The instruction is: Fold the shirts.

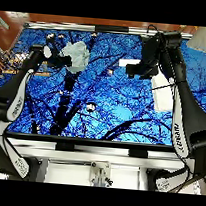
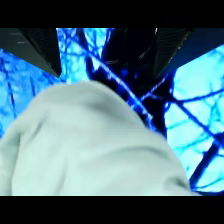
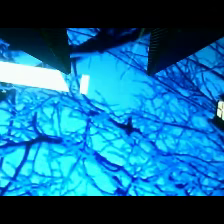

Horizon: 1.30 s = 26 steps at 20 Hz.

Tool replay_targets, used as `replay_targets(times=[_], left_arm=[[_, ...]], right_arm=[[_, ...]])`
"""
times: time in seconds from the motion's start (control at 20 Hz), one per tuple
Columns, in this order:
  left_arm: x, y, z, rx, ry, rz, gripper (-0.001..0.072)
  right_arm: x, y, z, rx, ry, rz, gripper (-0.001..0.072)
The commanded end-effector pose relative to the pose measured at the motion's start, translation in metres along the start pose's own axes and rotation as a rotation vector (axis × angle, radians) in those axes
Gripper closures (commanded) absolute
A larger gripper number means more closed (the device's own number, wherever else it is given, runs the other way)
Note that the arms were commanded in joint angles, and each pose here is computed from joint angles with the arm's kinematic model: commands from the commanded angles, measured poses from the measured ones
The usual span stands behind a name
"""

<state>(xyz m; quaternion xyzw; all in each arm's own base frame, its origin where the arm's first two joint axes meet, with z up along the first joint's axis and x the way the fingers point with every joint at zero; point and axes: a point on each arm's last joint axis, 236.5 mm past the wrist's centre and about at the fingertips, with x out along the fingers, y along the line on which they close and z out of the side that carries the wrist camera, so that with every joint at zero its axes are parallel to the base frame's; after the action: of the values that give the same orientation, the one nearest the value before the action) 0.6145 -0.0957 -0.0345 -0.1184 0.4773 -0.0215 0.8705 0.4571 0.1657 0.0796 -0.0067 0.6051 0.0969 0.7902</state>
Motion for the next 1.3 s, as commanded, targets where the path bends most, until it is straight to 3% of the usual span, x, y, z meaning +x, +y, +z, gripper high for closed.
replay_targets(times=[0.0, 0.15, 0.2, 0.25, 0.4, 0.6, 0.75, 0.9, 1.05, 1.25], left_arm=[[0.04, 0.008, 0.007, -0.041, -0.033, -0.026, 0.003], [0.052, -0.008, 0.019, -0.107, -0.102, -0.103, 0.0044], [0.05, -0.012, 0.027, -0.128, -0.133, -0.128, 0.0179], [0.047, -0.016, 0.034, -0.145, -0.157, -0.147, 0.0686], [0.008, -0.021, 0.058, -0.091, -0.205, -0.161, 0.0673], [-0.144, -0.066, 0.083, 0.274, -0.281, -0.19, 0.0675], [-0.302, -0.106, 0.082, 0.451, -0.428, -0.207, 0.0675], [-0.411, -0.132, 0.033, 0.47, -0.454, -0.284, 0.0673], [-0.42, -0.169, -0.063, 0.528, -0.225, -0.415, 0.0672], [-0.348, -0.231, -0.132, 0.489, -0.093, -0.519, 0.0672]], right_arm=[[0.0, 0.016, 0.0, -0.026, 0.0, 0.067, 0.0131], [-0.001, 0.022, 0.005, -0.023, -0.023, 0.094, 0.0131], [-0.001, 0.023, 0.007, -0.023, -0.03, 0.095, 0.0131], [-0.001, 0.023, 0.007, -0.025, -0.031, 0.094, 0.0131], [-0.001, 0.009, 0.019, -0.12, -0.083, 0.032, 0.0131], [-0.021, -0.015, 0.035, -0.168, -0.171, -0.078, 0.0131], [-0.089, -0.033, 0.037, -0.164, -0.298, -0.162, 0.0132], [-0.187, -0.062, 0.025, -0.1, -0.481, -0.274, 0.0131], [-0.261, -0.064, 0.0, -0.034, -0.634, -0.248, 0.0131], [-0.289, -0.048, -0.033, -0.03, -0.646, -0.149, 0.0131]])
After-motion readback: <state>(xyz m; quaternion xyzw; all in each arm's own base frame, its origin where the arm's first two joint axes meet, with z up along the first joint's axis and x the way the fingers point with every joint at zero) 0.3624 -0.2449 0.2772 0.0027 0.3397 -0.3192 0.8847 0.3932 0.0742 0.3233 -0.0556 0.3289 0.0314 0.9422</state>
